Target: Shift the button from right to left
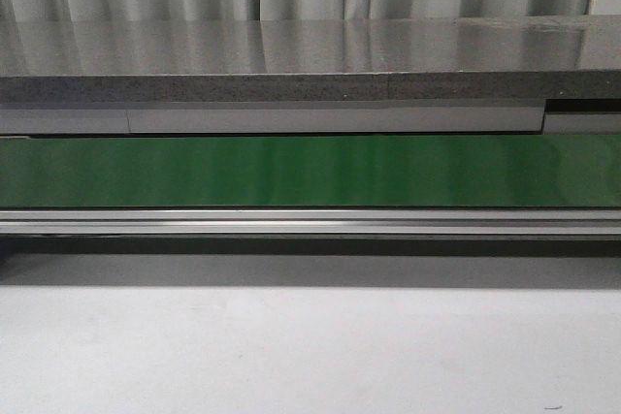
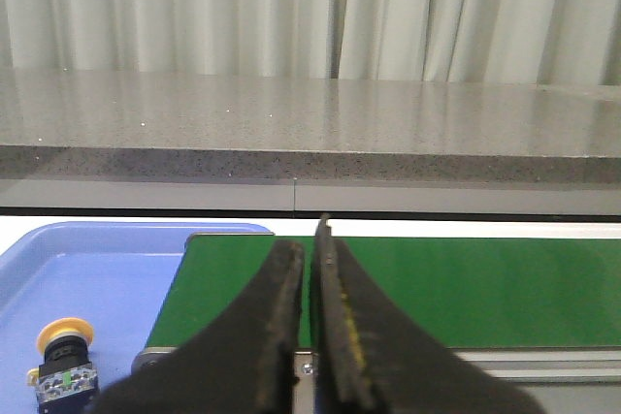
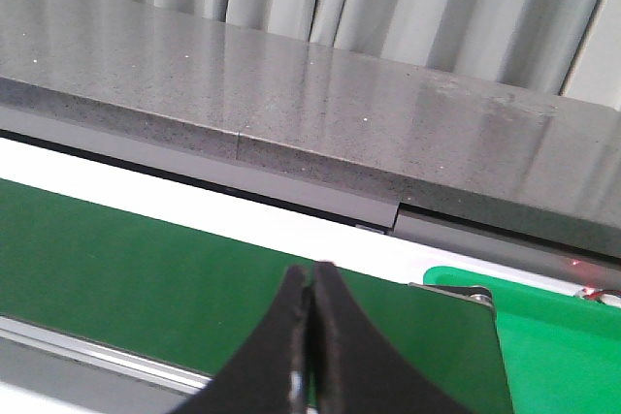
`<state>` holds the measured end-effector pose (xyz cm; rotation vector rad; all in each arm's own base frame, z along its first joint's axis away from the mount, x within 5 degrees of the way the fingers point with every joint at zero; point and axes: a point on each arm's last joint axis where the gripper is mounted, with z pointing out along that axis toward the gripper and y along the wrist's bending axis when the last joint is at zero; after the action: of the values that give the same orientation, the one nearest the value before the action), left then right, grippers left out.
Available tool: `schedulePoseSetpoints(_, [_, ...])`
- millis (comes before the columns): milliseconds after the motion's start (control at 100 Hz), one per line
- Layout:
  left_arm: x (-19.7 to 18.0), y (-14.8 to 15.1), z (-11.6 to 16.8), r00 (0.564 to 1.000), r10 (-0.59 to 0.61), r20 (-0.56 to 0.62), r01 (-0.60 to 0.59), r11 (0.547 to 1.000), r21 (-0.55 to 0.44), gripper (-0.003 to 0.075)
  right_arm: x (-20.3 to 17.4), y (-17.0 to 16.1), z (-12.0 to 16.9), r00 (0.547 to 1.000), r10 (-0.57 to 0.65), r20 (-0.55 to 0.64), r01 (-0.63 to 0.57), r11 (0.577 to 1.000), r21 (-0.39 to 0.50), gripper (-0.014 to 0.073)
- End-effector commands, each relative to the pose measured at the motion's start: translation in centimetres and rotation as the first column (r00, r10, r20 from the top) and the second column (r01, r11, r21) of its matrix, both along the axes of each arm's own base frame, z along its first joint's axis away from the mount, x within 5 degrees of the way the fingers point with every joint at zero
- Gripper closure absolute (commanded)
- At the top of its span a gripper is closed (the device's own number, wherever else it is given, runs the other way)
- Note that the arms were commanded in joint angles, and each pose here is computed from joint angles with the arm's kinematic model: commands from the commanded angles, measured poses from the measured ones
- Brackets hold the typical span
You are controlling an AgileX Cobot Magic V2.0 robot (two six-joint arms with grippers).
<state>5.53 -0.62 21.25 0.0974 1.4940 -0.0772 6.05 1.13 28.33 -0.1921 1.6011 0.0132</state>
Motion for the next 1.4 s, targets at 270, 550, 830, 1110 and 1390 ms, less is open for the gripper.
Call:
schedulePoseSetpoints(270, [-0.2,-0.1,-0.4,0.997,-0.013,0.079,0.015,1.000,-0.023,0.0715,0.0,-0.3,1.5,0.996,-0.030,0.090,0.029,0.999,0.017,0.0663])
schedulePoseSetpoints(550, [-0.2,-0.1,-0.4,0.997,-0.013,0.079,0.015,1.000,-0.023,0.0715,0.0,-0.3,1.5,0.996,-0.030,0.090,0.029,0.999,0.017,0.0663])
schedulePoseSetpoints(830, [-0.2,-0.1,-0.4,0.997,-0.013,0.079,0.015,1.000,-0.023,0.0715,-0.1,-0.4,1.4,0.995,-0.045,0.092,0.047,0.999,-0.015,0.0663])
schedulePoseSetpoints(1110, [-0.2,-0.1,-0.4,0.997,-0.013,0.079,0.015,1.000,-0.023,0.0715,-0.3,-0.8,-0.9,0.992,-0.073,0.106,0.066,0.996,0.064,0.0663])
schedulePoseSetpoints(1390, [-0.2,-0.1,-0.4,0.997,-0.013,0.079,0.015,1.000,-0.023,0.0715,-0.7,-0.8,-5.5,0.979,-0.076,0.188,0.062,0.995,0.080,0.0663])
